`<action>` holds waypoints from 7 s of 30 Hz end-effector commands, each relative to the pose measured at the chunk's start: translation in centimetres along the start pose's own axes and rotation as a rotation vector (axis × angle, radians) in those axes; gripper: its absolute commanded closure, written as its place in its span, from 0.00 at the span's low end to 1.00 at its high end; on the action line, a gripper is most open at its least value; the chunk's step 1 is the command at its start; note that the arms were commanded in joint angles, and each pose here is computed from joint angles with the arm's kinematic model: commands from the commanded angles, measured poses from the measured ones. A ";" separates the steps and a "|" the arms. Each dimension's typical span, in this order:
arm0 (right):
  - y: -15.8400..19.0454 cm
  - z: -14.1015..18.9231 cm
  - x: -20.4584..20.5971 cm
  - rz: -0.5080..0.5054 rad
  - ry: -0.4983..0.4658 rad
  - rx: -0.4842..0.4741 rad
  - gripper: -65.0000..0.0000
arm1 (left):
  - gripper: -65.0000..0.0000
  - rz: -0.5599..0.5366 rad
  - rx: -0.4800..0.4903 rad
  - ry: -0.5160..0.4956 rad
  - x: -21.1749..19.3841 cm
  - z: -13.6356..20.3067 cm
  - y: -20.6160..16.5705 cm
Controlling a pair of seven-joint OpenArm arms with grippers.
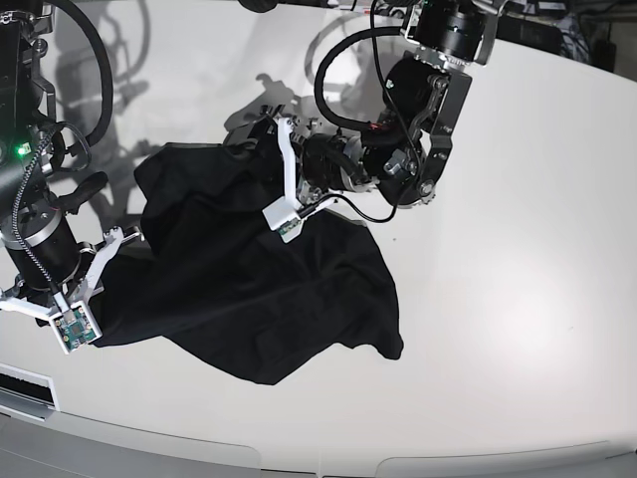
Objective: Layout the t-shirt on the table in an organized manner, then fold the t-shirt properly
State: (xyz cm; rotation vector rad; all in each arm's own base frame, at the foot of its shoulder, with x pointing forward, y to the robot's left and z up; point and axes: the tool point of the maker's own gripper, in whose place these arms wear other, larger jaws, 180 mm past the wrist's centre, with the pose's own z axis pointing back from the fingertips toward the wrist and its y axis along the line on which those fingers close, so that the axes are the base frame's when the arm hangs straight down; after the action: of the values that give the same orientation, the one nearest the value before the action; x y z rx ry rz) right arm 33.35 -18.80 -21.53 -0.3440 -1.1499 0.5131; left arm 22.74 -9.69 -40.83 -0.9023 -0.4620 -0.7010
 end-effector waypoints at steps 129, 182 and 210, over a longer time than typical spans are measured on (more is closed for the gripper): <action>-11.2 0.5 -4.1 -0.156 0.091 -0.280 1.00 | 0.26 0.019 0.286 -0.182 7.3 5.1 11.8; -8.0 0.2 -4.0 0.033 0.100 0.001 1.00 | 1.00 -0.456 0.549 -0.267 32.6 30.5 10.6; 3.8 4.4 -8.0 -0.150 0.107 0.488 1.00 | 1.00 -0.029 0.435 0.115 1.2 22.0 18.1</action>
State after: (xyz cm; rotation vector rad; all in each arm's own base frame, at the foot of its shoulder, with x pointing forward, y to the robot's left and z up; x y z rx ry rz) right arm 25.22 -20.19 -29.51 0.1323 -0.8495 0.6018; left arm 32.94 16.11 -40.31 -0.4345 -0.4275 -0.6350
